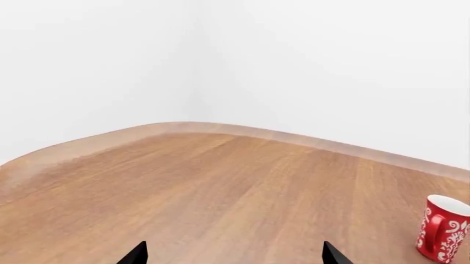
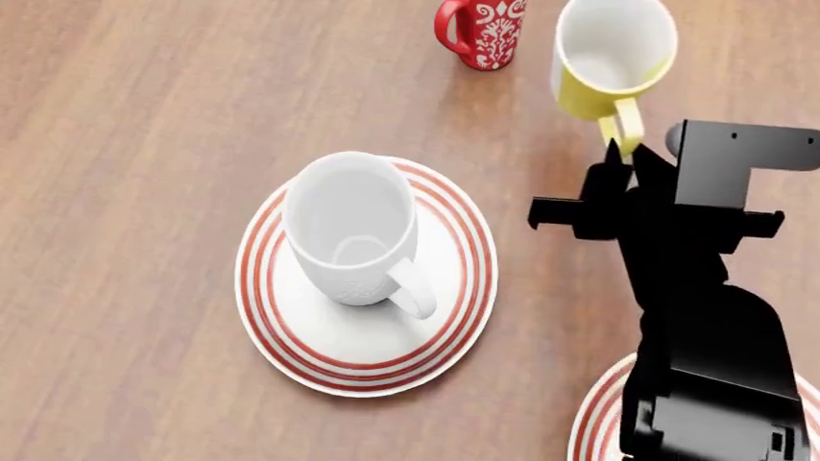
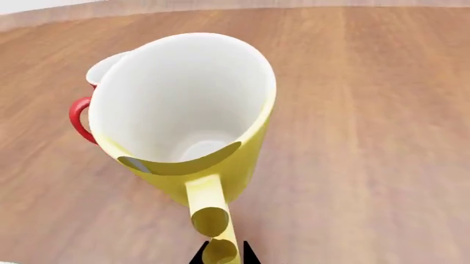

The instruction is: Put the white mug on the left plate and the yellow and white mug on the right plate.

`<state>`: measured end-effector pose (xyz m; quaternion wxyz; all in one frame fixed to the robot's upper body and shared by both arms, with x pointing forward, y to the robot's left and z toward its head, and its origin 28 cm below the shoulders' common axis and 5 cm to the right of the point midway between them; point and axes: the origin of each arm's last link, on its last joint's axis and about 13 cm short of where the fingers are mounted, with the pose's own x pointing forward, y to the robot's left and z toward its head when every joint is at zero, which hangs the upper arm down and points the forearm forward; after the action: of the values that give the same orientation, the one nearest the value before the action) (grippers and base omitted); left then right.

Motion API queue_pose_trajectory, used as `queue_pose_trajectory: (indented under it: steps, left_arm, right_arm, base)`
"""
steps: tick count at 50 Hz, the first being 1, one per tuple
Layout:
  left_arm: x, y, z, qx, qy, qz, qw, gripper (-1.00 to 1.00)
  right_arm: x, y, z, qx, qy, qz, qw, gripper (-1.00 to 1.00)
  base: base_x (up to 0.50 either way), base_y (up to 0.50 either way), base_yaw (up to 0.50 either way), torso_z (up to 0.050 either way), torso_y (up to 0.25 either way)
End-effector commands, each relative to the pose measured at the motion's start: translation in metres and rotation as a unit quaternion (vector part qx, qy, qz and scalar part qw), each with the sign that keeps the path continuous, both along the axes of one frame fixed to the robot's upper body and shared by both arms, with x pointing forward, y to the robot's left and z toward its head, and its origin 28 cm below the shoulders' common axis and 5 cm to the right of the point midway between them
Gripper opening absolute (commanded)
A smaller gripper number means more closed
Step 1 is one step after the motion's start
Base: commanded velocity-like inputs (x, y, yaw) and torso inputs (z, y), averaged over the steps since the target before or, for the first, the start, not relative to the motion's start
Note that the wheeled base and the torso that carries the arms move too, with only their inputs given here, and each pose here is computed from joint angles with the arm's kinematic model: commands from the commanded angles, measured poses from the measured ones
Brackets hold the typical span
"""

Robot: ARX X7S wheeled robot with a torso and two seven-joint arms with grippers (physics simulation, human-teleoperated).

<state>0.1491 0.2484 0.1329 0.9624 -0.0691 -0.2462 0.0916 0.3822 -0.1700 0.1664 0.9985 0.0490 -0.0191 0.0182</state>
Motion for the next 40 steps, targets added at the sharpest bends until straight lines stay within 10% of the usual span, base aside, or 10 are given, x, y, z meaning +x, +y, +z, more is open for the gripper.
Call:
queue_pose_trajectory:
  steps: [1, 18, 40]
  left_arm:
    - [0.001, -0.001, 0.001, 0.0, -0.001, -0.001, 1.0, 1.0]
    - [0.0, -0.001, 0.0, -0.001, 0.0, -0.001, 1.0, 1.0]
    - [0.003, -0.009, -0.003, 0.009, 0.002, -0.018, 1.0, 1.0]
  right_arm:
    - [-0.022, 0.002, 0.01, -0.013, -0.016, -0.003, 1.0, -1.0]
    - [-0.023, 0.002, 0.01, -0.006, -0.015, 0.013, 1.0, -1.0]
    - [-0.098, -0.026, 0.007, 0.003, -0.034, 0.011, 0.999, -1.0]
  base:
    - [0.0, 0.0, 0.0, 0.0, 0.0]
    - [0.0, 0.0, 0.0, 0.0, 0.0]
    - [0.0, 0.0, 0.0, 0.0, 0.001]
